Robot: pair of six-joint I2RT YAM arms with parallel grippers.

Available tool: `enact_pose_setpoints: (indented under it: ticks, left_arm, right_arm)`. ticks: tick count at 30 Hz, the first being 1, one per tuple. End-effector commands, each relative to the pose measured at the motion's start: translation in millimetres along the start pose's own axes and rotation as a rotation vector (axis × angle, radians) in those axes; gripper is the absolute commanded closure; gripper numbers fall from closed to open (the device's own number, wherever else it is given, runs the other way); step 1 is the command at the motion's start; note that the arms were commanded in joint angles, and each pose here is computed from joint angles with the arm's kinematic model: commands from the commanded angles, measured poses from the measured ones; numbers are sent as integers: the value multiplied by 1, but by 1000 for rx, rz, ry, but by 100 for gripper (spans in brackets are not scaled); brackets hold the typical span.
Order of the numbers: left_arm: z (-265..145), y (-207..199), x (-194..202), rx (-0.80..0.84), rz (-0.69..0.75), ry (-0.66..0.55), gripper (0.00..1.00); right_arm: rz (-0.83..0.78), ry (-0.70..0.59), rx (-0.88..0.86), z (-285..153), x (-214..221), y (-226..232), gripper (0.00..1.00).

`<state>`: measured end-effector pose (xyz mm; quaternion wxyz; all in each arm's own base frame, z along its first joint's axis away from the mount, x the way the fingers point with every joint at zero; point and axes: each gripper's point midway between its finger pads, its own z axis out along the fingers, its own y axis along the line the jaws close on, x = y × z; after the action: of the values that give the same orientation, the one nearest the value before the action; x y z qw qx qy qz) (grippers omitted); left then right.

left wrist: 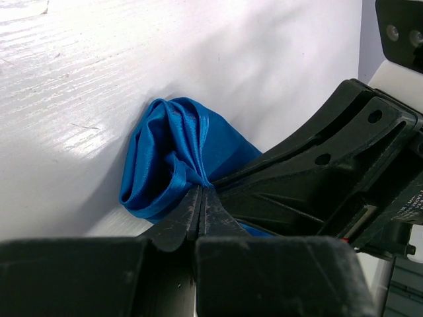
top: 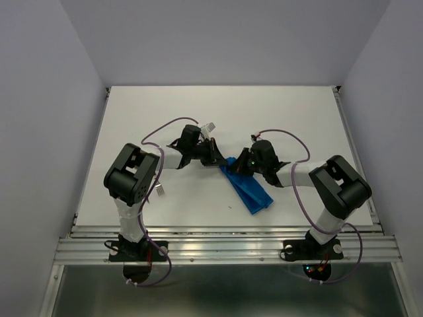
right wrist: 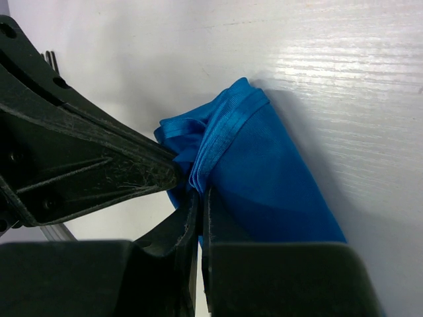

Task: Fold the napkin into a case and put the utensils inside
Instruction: Grasp the top corner of the smaller rectangle folded napkin from the folded napkin.

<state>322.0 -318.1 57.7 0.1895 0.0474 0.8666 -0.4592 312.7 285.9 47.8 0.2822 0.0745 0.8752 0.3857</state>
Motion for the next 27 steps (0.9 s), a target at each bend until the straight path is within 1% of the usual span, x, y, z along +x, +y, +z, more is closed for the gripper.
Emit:
enact_pose_setpoints:
  ticks: [1,7,11,14,21,27]
  left_arm:
    - [0,-25,-18,79,68,-40,100]
    - [0,-25,-17,79,69,-37,100]
    - [0,-27,-16,82,71,-37,100]
    - [0,-27,-15,82,71,-34,100]
    - [-2,-22,-9,70,66,-30,100]
    - [-3,-20,-6,67,65,-26,100]
  right_arm:
    - [-38,24,-43,6,-5,15,99]
    - [-47,45,-45,15,-8,18,99]
    - [-15,7,-21,19,-15,16,99]
    - [31,-27,-15,23,-20,14,99]
    - [191,-125,-83,27,-31,20,99]
    - [320,-186,-61,34,-38,10,99]
